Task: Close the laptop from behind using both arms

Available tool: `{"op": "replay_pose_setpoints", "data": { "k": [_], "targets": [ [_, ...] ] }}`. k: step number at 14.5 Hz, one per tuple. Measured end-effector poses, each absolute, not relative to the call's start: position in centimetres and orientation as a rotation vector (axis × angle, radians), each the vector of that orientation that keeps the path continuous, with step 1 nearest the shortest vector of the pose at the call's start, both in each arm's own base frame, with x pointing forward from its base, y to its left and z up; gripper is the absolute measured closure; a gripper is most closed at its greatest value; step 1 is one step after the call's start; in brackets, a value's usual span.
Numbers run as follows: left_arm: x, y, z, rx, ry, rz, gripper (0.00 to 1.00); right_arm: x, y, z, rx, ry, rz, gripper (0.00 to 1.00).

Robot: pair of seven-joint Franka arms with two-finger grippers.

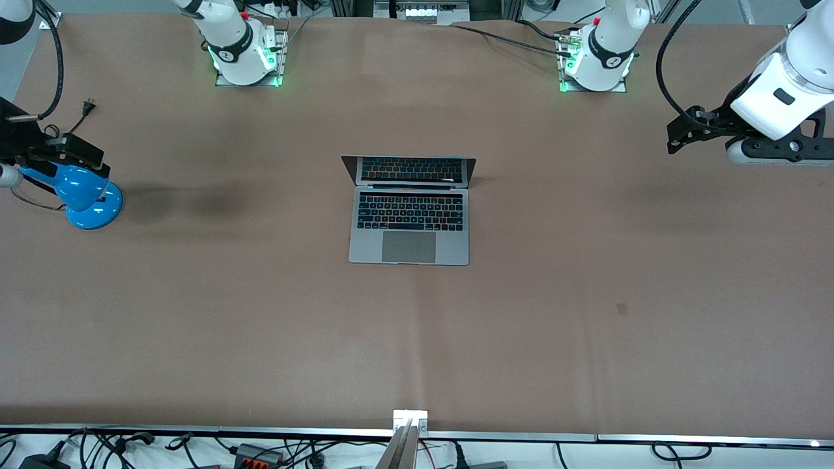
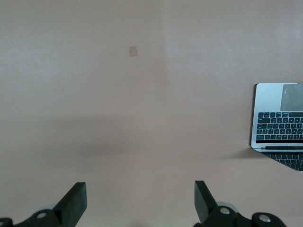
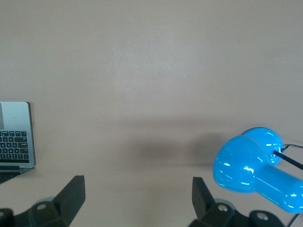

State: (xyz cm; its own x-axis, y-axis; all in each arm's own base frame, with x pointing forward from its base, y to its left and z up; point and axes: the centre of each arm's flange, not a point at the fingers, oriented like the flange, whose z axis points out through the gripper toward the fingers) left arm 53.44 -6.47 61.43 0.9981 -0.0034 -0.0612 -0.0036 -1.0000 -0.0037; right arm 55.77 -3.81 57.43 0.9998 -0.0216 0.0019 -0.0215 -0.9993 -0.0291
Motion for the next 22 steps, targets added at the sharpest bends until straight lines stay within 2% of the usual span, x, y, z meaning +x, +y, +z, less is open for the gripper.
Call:
{"op": "replay_pose_setpoints", "data": {
  "k": [10,11,13,18,19,20,21,22],
  "targets": [
    [53.3,-7.0,61.5,-3.135,0.018,0.099,0.00,55.1,-3.0,57.7,-3.110,0.027,0.045,0.00],
    [53.3,-7.0,61.5,-3.135,0.018,0.100,0.00,55.1,-3.0,57.6,-3.110,0.027,0.047,0.07],
    [53.1,-7.0,61.4,-3.132,0.018,0.125,0.00,55.0,-3.0,57.5,-3.109,0.028,0.062,0.31],
    [52.5,-7.0,60.6,-3.117,0.021,0.242,0.00,55.0,-2.9,57.0,-3.108,0.028,0.082,0.81],
    [52.4,-7.0,60.5,-3.116,0.022,0.250,0.00,55.0,-2.9,56.9,-3.108,0.027,0.086,0.89],
    [52.5,-7.0,60.4,-3.115,0.022,0.253,0.00,55.1,-2.6,56.8,-3.108,0.021,0.090,0.90],
    [52.5,-7.1,60.3,-3.114,0.025,0.258,0.00,55.1,-2.2,56.6,-3.108,0.009,0.096,0.98],
    [52.5,-7.2,60.1,-3.113,0.030,0.267,0.00,55.2,-1.5,56.4,-3.108,-0.009,0.104,0.99]
  ]
}}
